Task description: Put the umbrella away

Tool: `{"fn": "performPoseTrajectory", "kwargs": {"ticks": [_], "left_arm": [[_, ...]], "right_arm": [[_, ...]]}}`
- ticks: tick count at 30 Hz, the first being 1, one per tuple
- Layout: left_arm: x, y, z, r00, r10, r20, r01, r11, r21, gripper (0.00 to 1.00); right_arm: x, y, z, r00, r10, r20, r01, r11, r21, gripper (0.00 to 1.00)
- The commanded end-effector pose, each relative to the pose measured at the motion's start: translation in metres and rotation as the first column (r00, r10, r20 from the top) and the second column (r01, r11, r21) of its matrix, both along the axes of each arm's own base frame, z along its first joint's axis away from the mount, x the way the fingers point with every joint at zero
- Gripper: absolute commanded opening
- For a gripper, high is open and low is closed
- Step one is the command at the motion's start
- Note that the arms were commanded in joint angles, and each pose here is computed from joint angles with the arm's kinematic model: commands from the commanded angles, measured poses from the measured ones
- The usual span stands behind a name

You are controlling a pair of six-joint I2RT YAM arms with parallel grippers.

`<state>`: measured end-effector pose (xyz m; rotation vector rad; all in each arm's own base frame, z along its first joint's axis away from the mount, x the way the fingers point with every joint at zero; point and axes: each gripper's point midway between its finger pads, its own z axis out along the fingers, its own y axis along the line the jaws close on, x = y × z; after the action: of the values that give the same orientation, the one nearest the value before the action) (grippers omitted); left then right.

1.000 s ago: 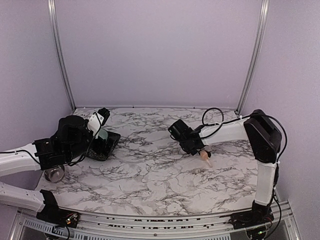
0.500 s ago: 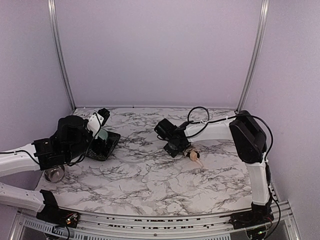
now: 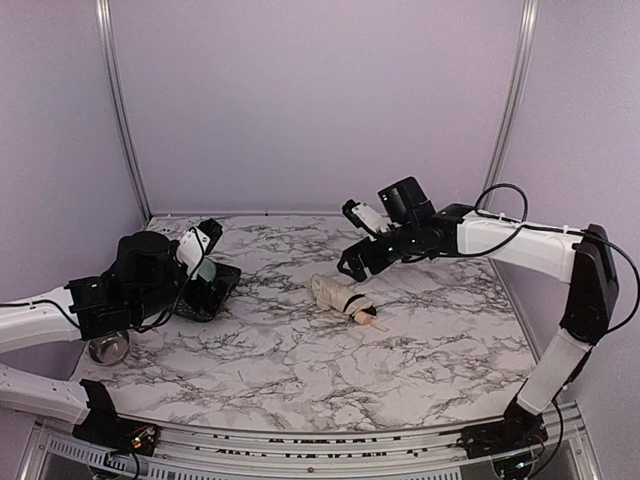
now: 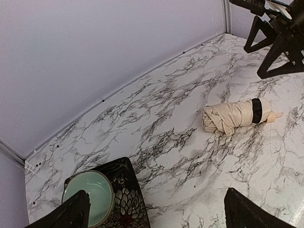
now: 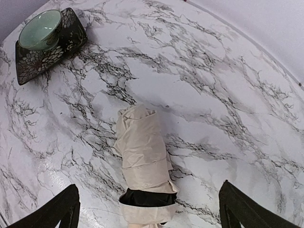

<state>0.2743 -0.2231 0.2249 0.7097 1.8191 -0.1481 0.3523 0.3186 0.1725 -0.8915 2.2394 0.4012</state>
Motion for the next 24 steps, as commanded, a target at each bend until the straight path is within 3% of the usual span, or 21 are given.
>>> {"fn": "performPoseTrajectory", "kwargs": {"ticks": [1,6,8,12,24], "left_arm": [[0.002,-0.007,-0.003,0.999,-0.024,-0.030,0.024,1.000,0.014,0.99],[-0.001,-0.022,-0.025,0.991,-0.076,-0.111,0.078,0.997,0.010,0.99],[-0.004,-0.038,-0.043,0.974,-0.131,-0.183,0.133,0.991,-0.002,0.91],[-0.002,-0.083,-0.084,0.904,-0.231,-0.359,0.223,0.973,-0.062,0.73],[0.028,-0.144,-0.176,0.797,-0.253,-0.548,0.300,0.954,-0.005,0.70]], "right_arm": [[0.000,-0.005,-0.022,0.990,0.100,-0.097,-0.090,0.991,0.099,0.95],[0.019,-0.027,-0.069,0.963,0.042,-0.267,-0.005,0.991,0.136,0.73],[0.017,-0.030,-0.090,0.949,0.025,-0.316,0.009,0.994,0.106,0.68],[-0.006,-0.022,-0.113,0.904,0.071,-0.423,-0.003,0.987,0.158,0.62],[-0.076,0.033,-0.105,0.872,0.092,-0.480,0.090,0.935,0.343,0.58]]}}
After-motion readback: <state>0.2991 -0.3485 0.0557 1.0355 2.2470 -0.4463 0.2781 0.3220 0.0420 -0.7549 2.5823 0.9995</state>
